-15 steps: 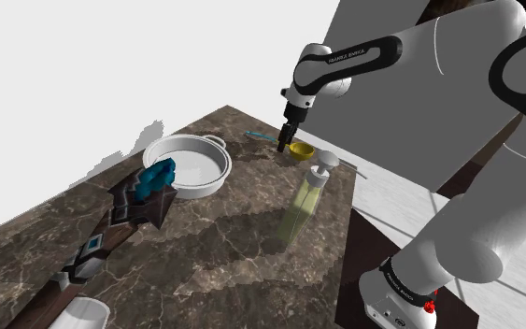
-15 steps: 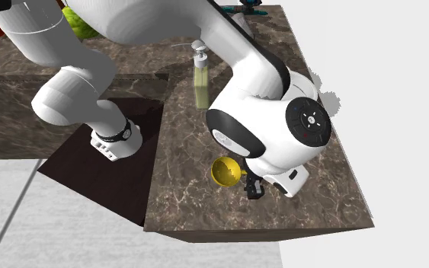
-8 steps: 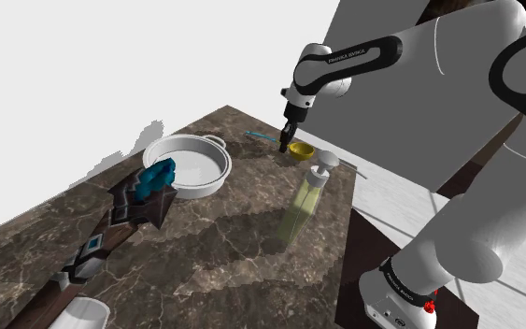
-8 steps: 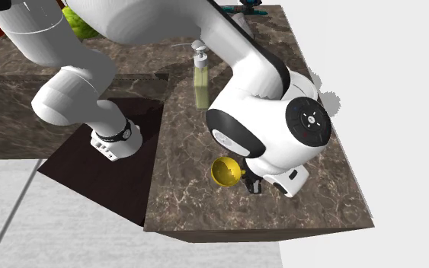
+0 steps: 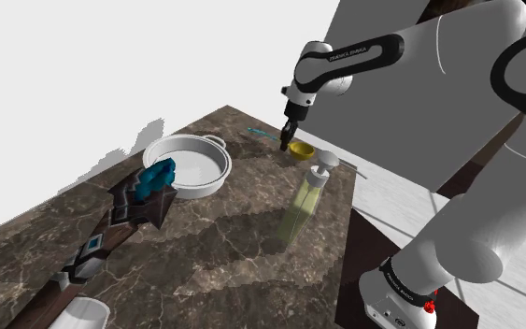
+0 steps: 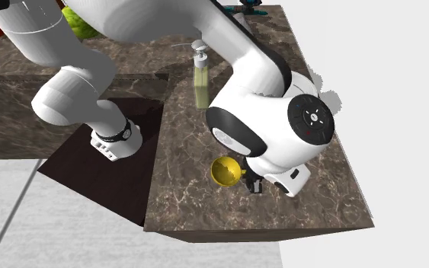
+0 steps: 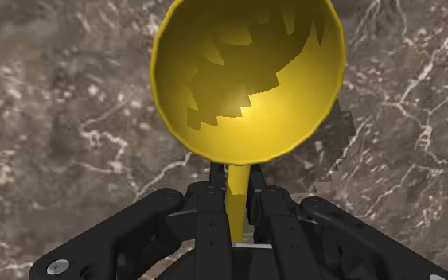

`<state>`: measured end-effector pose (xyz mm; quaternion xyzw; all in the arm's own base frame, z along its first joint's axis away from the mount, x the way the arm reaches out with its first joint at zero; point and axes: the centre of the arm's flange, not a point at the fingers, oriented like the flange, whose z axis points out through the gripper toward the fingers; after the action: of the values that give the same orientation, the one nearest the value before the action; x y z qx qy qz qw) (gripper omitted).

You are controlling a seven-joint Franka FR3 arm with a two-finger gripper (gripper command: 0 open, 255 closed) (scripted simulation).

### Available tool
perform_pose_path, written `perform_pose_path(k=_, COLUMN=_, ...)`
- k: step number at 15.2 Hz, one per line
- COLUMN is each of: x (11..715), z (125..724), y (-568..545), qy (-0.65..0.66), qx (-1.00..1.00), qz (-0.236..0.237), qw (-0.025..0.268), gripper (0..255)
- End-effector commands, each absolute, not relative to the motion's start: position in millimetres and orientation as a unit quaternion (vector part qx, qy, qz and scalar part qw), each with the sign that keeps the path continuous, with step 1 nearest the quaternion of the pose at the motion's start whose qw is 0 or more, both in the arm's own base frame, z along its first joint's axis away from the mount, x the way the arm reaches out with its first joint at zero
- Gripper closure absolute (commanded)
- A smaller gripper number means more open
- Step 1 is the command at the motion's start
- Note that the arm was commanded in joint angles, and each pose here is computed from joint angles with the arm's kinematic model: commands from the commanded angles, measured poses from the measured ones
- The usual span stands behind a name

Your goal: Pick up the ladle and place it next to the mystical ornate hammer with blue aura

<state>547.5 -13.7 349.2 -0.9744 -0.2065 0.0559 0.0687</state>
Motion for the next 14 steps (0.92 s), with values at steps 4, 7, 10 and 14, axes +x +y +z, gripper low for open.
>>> perform_pose_path(k=4, x=547, z=374, y=-13, qy=-0.207, qx=-0.974, qz=0.056, qw=0.069, gripper=255)
perform_pose_path(k=7, x=547, z=390, y=-13, qy=-0.207, qx=-0.974, qz=0.056, qw=0.069, gripper=255)
perform_pose_path(k=10, x=547, z=406, y=-13, qy=-0.207, qx=-0.974, qz=0.056, qw=0.069, gripper=255)
perform_pose_path(k=14, x=547, z=427, y=-13, qy=-0.207, qx=-0.974, qz=0.056, qw=0.069, gripper=255)
